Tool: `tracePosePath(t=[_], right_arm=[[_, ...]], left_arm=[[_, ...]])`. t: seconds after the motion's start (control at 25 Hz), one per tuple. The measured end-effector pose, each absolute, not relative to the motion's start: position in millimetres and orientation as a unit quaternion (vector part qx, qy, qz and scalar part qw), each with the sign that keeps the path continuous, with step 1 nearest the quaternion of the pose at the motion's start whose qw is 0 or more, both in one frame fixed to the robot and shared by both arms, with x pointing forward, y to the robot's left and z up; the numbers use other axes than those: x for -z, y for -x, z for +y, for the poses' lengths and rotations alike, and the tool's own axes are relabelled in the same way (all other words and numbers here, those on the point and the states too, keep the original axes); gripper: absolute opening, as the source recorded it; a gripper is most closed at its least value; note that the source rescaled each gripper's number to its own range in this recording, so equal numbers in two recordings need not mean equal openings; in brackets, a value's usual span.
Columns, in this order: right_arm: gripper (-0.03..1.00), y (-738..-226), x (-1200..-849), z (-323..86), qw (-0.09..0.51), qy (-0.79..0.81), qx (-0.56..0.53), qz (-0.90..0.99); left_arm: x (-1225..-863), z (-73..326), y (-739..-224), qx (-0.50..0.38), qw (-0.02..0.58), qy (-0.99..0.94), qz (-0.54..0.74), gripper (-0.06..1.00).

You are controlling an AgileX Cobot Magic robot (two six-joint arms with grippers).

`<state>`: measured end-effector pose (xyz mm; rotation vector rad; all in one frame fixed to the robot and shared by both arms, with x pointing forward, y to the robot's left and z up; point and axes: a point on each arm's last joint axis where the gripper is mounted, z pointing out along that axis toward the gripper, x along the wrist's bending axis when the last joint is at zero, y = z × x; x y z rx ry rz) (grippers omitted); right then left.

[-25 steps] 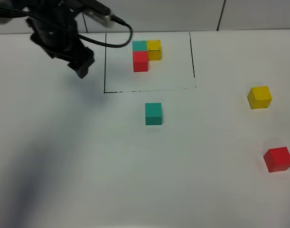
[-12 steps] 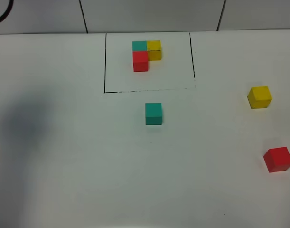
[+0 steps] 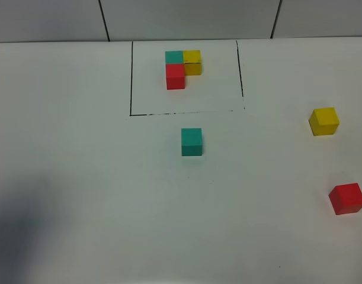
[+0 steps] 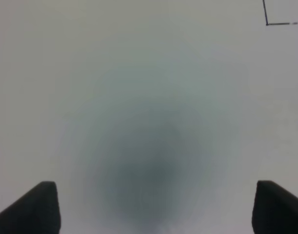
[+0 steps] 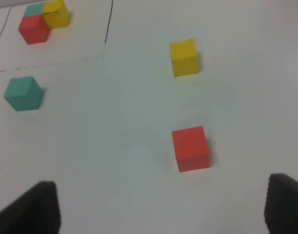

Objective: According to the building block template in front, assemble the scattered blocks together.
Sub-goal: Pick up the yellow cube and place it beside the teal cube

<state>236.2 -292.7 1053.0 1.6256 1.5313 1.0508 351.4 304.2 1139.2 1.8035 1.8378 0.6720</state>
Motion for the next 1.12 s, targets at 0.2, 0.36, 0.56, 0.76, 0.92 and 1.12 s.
tracePosePath(t=[0.2,0.36,0.56,0.76,0.92,1.12], right_arm=[[0.72,-236,-1053,-293,0.330,-0.622,-0.402,0.586],[0.72,-236,-1053,-293,0.330,-0.622,-0.402,0.586],[0.72,-236,-1053,-293,0.330,-0.622,-0.402,0.586],[0.72,-236,-1053,-293,0.330,-0.622,-0.402,0.586],[0.72,-236,-1053,-293,0.330,-0.622,-0.402,0.586],[0.72,-236,-1053,-293,0.330,-0.622,-0.402,0.586]], left_arm=[[-1126,303,-297,-0.283,0.284,-0.630,0.665,0.74],[-1104,302,-270,-0.297,0.302,-0.619,0.662,0.74],[-1076,301,-248,-0.301,0.314,-0.614,0.659,0.74],[-1050,299,-233,-0.309,0.332,-0.608,0.651,0.74],[-1044,297,-228,-0.316,0.349,-0.610,0.637,0.74],[-1044,296,-228,-0.313,0.355,-0.613,0.632,0.74]])
